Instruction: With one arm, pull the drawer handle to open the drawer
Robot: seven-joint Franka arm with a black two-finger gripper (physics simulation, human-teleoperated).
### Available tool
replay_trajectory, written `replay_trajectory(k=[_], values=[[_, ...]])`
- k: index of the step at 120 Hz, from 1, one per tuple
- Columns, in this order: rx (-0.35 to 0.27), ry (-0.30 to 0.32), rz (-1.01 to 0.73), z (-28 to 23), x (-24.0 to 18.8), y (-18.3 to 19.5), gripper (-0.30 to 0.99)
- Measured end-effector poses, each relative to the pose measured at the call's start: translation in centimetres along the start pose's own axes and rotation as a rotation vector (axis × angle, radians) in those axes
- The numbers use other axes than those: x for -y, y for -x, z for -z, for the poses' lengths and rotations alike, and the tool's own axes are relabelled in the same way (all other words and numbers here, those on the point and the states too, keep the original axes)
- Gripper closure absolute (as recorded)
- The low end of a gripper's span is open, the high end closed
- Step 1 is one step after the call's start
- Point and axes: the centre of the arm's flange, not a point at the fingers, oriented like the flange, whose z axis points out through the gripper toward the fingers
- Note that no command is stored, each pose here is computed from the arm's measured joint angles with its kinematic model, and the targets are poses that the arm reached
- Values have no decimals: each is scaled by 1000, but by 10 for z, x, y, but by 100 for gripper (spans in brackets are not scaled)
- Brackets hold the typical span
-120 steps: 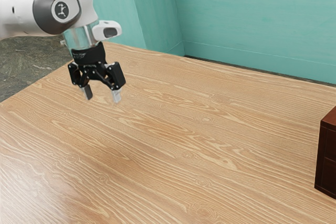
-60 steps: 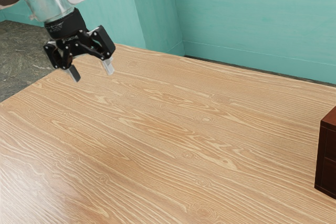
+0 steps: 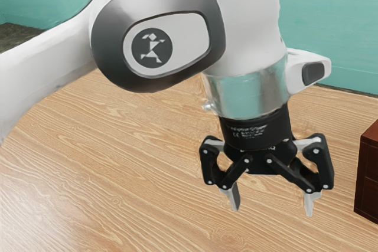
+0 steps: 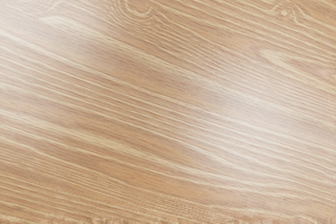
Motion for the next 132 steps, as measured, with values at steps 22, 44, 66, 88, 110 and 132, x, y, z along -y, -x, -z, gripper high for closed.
replay_trajectory(k=[22, 44, 66, 88, 110, 132], values=[[-16, 30, 219, -16, 5, -49, 0], [-45, 103, 259, -31, -34, -26, 0], [-59, 175, 298, -53, -69, -17, 0], [-90, 280, 355, -73, -96, -30, 0], [-113, 368, 398, -85, -111, -39, 0], [-118, 400, 443, -104, -116, -51, 0]])
